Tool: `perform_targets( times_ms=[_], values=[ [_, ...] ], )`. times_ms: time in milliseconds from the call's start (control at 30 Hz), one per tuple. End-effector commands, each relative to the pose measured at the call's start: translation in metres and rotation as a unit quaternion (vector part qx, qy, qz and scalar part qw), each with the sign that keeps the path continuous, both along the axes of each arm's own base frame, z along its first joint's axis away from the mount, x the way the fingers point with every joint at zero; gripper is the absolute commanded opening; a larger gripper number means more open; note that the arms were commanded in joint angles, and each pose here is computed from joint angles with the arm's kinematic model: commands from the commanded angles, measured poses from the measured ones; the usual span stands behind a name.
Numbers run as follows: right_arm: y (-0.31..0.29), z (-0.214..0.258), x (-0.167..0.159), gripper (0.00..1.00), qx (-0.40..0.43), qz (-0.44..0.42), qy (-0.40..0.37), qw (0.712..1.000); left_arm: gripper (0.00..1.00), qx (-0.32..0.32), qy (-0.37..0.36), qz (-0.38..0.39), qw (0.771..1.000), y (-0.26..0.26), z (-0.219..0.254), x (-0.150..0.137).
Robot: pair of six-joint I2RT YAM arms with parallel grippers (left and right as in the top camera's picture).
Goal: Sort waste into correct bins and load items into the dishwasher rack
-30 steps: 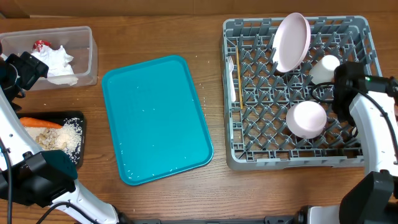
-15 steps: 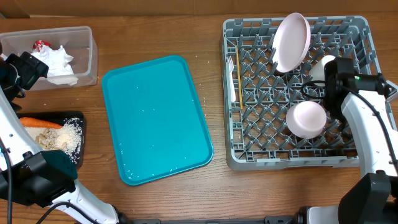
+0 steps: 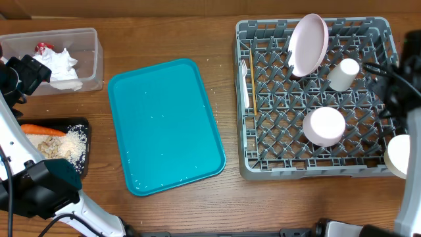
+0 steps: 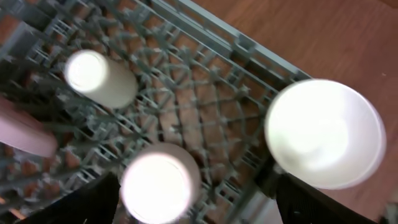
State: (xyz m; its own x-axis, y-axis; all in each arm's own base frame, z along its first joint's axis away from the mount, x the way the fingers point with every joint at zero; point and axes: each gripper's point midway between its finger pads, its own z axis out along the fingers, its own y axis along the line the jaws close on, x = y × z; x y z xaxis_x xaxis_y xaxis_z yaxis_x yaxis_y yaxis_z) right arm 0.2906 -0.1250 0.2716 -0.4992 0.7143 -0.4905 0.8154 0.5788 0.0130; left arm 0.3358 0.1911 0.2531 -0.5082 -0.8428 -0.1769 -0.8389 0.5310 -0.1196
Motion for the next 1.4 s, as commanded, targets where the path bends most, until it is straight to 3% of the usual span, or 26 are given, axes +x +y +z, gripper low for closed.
perform_targets(
  times_ms=[0, 100, 333, 733, 867, 1233, 1367],
  values=[
    [-0.012, -0.024, -0.012, 0.85, -0.001, 0.009, 0.065, 0.998, 1.0, -0.003, 0.007, 0.005, 1.0, 0.001, -0.005, 0.0],
    [-0.021, -0.05, -0.02, 0.9, 0.008, -0.01, 0.111, 0.994, 1.0, -0.003, 0.007, 0.005, 1.0, 0.001, -0.005, 0.0],
    [-0.046, -0.102, -0.03, 0.9, 0.008, -0.041, 0.21, 0.977, 1.0, -0.003, 0.007, 0.005, 1.0, 0.001, -0.005, 0.0],
    [-0.057, -0.133, -0.035, 0.89, -0.006, -0.048, 0.265, 0.963, 1.0, -0.003, 0.007, 0.005, 1.0, 0.001, -0.005, 0.0],
    [-0.062, -0.139, -0.039, 0.74, 0.003, -0.059, 0.269, 0.961, 1.0, -0.003, 0.007, 0.005, 1.0, 0.001, -0.005, 0.0],
    [-0.076, -0.144, -0.051, 0.61, 0.034, -0.094, 0.263, 0.96, 1.0, -0.003, 0.007, 0.005, 1.0, 0.001, -0.005, 0.0],
    [-0.075, -0.146, -0.05, 0.31, 0.04, -0.093, 0.259, 0.96, 1.0, -0.003, 0.007, 0.005, 1.0, 0.001, -0.005, 0.0]
  ],
)
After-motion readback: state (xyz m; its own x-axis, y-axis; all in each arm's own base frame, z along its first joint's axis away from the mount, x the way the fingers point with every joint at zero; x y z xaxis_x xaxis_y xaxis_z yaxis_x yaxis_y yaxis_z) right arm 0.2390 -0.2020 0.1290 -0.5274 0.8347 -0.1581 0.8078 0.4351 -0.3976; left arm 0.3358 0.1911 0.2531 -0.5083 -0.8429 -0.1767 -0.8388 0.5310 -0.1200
